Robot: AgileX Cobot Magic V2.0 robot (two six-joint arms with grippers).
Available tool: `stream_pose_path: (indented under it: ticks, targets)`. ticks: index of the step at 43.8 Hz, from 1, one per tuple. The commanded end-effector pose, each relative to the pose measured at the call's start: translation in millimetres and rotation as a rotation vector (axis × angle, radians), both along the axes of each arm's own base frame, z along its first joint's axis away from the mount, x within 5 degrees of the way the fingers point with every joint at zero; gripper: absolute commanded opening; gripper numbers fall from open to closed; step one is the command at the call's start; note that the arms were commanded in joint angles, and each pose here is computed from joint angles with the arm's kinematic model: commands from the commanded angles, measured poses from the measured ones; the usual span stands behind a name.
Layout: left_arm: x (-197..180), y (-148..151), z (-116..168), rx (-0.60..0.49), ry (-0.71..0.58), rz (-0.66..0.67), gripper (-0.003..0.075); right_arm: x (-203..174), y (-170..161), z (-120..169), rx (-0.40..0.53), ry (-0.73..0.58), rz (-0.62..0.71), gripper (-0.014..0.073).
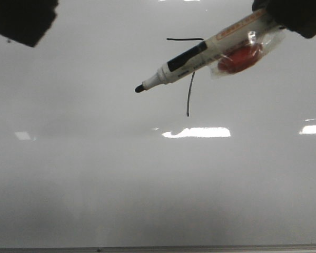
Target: Write number 7 on whiteboard
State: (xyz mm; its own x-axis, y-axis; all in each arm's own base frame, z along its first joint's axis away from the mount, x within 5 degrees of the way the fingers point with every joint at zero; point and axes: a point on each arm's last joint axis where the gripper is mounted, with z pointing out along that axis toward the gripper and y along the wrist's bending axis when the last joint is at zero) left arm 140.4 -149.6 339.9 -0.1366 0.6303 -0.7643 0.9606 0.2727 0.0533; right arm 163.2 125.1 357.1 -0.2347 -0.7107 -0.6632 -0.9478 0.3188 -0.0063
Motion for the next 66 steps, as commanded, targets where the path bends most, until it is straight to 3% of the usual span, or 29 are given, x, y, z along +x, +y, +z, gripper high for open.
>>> stream_pose_path:
  ticks: [1, 13, 27, 32, 42, 48, 53, 60, 63, 66]
  targets:
    - [1.2, -18.7, 16.3, -0.075, -0.011, -0.038, 0.0553, -4.6, 2.8, 14.4, 0.078, -0.042, 0.013, -0.0068]
    - [12.0, -62.4, 8.0, -0.035, 0.040, -0.142, 0.0545, -4.3, 2.8, 14.5, 0.080, -0.045, 0.011, -0.0068]
    - [32.6, -86.8, -7.6, -0.007, 0.067, -0.134, 0.0541, -4.4, 2.9, 14.6, 0.081, -0.044, 0.011, -0.0068]
    - [32.9, -87.2, -8.2, -0.002, 0.051, -0.150, 0.0445, -4.4, 2.9, 14.6, 0.081, -0.044, 0.011, -0.0068]
    - [32.6, -87.8, -7.6, -0.013, 0.059, -0.147, 0.0167, -4.3, 2.9, 14.6, 0.081, -0.045, 0.010, -0.0068]
    - [32.7, -87.9, -7.4, -0.015, 0.059, -0.146, 0.0062, -4.1, 2.9, 14.7, 0.082, -0.047, 0.009, -0.0055]
    - [32.7, -87.9, -7.4, -0.015, 0.059, -0.146, 0.0006, -4.7, 2.8, 14.3, 0.078, -0.041, 0.014, 0.0095]
    - [35.2, -85.8, -8.1, -0.003, 0.048, -0.140, -0.0020, -5.6, 0.1, 14.0, 0.050, -0.041, 0.009, 0.0488]
    - [37.8, -80.4, -8.4, 0.028, 0.034, -0.128, -0.0020, -5.5, -7.4, 16.0, 0.020, -0.049, -0.056, 0.0568]
    - [41.7, -71.0, -6.5, 0.052, 0.042, -0.079, -0.0020, -6.3, -20.1, 19.2, -0.009, -0.064, -0.160, 0.0573]
